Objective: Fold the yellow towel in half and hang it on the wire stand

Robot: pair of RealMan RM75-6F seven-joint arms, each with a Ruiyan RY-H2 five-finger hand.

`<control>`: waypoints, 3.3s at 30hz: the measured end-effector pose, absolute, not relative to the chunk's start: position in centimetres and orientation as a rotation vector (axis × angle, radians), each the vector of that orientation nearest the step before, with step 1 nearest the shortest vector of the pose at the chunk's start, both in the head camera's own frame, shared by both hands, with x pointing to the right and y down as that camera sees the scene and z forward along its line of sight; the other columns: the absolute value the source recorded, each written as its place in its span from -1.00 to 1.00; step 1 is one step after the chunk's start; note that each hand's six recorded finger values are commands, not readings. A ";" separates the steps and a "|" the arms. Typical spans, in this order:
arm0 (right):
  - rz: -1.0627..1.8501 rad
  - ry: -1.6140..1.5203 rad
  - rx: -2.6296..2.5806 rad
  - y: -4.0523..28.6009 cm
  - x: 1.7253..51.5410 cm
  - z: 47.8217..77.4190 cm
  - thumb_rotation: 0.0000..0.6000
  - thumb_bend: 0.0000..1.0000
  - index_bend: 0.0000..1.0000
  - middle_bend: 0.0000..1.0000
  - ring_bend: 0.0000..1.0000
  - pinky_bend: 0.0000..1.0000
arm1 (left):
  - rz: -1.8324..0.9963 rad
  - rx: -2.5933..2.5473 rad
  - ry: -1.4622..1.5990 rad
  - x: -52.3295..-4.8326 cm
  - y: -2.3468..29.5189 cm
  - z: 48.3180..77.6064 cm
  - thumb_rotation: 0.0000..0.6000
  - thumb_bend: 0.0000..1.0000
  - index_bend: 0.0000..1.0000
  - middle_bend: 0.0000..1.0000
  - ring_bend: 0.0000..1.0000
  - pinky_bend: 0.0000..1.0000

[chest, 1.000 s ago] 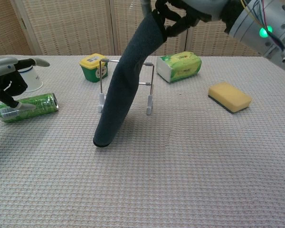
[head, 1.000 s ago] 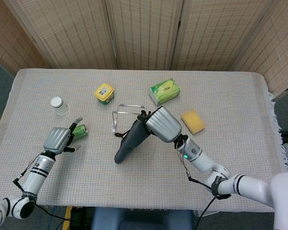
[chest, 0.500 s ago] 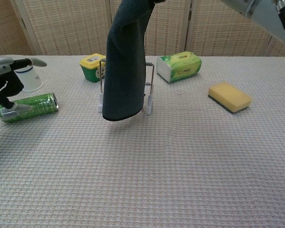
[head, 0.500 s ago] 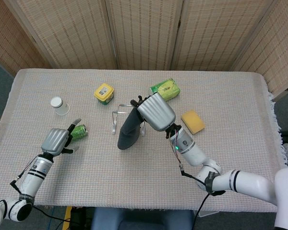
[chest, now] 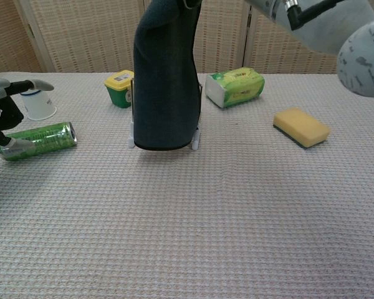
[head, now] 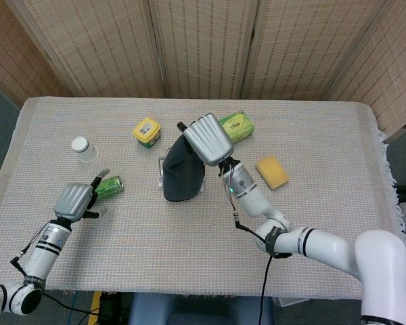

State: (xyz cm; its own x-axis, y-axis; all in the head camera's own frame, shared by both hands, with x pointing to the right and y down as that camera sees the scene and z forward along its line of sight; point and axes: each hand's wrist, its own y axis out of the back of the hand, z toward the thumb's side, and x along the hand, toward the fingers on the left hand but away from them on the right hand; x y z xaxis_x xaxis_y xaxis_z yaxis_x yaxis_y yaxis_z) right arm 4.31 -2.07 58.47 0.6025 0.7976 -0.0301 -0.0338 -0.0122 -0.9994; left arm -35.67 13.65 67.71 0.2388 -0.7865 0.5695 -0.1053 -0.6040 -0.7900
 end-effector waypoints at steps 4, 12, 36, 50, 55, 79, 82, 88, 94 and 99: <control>0.763 -0.672 -1.413 -3.2 3.1 59.1 1.00 0.01 0.48 0.74 1.00 1.00 | -1.408 -1.891 0.814 -35.8 13.7 67.8 1.00 -0.47 -1.00 0.76 0.53 0.82; 0.784 -0.609 -1.379 -4.4 1.0 60.9 1.00 0.00 0.48 0.74 1.00 1.00 | -1.417 -1.893 0.813 -35.9 13.8 67.9 1.00 -0.47 -1.00 0.76 0.53 0.82; 0.891 -0.548 -1.380 -7.6 -2.0 65.2 1.00 -0.07 -0.03 0.69 1.00 1.00 | -1.468 -1.876 0.794 -37.2 14.2 68.3 1.00 -0.47 -1.00 0.76 0.53 0.82; 0.920 -0.570 -1.397 -8.0 -1.0 65.7 1.00 -0.22 -1.00 0.63 0.99 1.00 | -1.434 -1.852 0.833 -37.2 13.3 67.4 1.00 -0.47 -1.00 0.75 0.52 0.82; 0.896 -0.607 -1.414 -7.8 0.3 65.5 1.00 -0.22 -1.00 0.57 0.95 1.00 | -1.419 -1.823 0.851 -37.4 12.9 66.8 1.00 -0.47 -1.00 0.56 0.33 0.80; 1.041 -0.757 -1.612 2.4 20.3 61.1 1.00 -0.19 -0.57 -0.02 -0.19 0.19 | -1.494 -1.658 0.937 -40.5 14.3 64.2 1.00 -0.47 -1.00 -0.24 -0.37 -0.02; 1.140 -0.780 -1.585 4.5 25.4 60.4 1.00 -0.18 -0.57 -0.08 -0.26 0.11 | -1.491 -1.650 0.950 -40.6 14.7 63.7 1.00 -0.47 -0.99 -0.26 -0.42 -0.10; 1.246 -0.852 -1.582 9.2 32.0 59.2 1.00 -0.19 -0.57 -0.18 -0.35 -0.07 | -1.457 -1.634 0.988 -40.5 16.1 62.3 1.00 -0.47 -0.96 -0.27 -0.42 -0.15; 1.333 -0.914 -1.613 13.4 36.6 58.2 1.00 -0.19 -0.57 -0.24 -0.44 -0.22 | -1.449 -1.605 1.009 -40.8 18.0 60.9 1.00 -0.47 -0.95 -0.28 -0.43 -0.18; 1.406 -0.968 -1.610 16.5 39.5 57.3 1.00 -0.19 -0.57 -0.28 -0.48 -0.26 | -1.461 -1.593 1.006 -40.6 20.3 59.8 1.00 -0.47 -0.95 -0.28 -0.43 -0.20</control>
